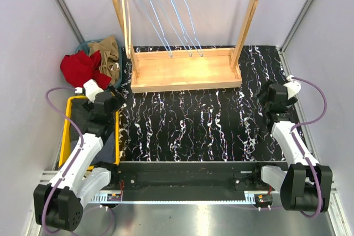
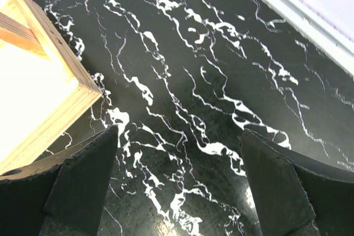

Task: Place the skirt on the hanger

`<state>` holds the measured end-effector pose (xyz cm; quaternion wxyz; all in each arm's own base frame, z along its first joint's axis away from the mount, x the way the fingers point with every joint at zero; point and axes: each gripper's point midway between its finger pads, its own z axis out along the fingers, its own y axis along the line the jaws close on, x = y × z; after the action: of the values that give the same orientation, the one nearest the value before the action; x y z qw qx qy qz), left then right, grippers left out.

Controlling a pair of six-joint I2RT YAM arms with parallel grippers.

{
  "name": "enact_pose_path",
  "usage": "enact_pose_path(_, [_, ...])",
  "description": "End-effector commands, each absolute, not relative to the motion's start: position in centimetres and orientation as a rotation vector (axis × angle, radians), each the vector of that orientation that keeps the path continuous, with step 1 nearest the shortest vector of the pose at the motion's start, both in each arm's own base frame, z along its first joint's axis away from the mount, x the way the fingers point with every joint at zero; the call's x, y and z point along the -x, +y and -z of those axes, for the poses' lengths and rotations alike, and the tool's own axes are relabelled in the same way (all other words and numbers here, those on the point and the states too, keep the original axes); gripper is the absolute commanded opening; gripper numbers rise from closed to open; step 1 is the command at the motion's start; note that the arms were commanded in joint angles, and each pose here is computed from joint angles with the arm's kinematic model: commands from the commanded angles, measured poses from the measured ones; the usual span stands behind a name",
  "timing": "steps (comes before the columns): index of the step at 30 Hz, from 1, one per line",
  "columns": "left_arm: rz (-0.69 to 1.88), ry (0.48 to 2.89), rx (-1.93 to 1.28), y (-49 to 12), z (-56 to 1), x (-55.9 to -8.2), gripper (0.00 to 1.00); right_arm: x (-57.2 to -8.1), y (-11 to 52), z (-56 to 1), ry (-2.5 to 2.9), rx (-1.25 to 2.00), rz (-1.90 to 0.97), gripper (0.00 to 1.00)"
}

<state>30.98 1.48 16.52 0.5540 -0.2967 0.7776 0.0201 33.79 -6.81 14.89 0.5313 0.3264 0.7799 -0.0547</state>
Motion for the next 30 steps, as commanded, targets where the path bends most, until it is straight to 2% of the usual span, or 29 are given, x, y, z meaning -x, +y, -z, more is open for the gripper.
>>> enact_pose_path(1, [0.032,1.788,0.663,0.6,-19.1,-31.2,0.99,-33.6,-6.7,-15.3,1.846,-0.836,0.102,1.00])
enact_pose_path(8, [-0.020,1.806,0.560,0.4,-21.5,-32.9,0.99,-35.3,-6.3,-16.1,1.862,-0.808,0.076,1.00])
enact_pose_path(13, [-0.197,1.802,0.653,3.2,-24.7,-35.0,0.99,-37.0,-5.0,-16.3,1.901,-0.766,0.001,1.00])
enact_pose_path(17, [-0.316,1.854,0.809,6.7,-23.5,-35.8,0.99,-37.9,-4.6,-16.7,1.906,-0.757,-0.029,1.00])
enact_pose_path(21, [-0.143,1.905,0.873,8.4,-22.3,-37.2,0.99,-38.5,-4.2,-16.8,1.918,-0.744,-0.056,1.00])
enact_pose_path(30, [-0.086,1.967,0.994,12.3,-19.0,-38.3,0.99,-39.4,-3.2,-16.4,1.946,-0.735,-0.116,1.00])
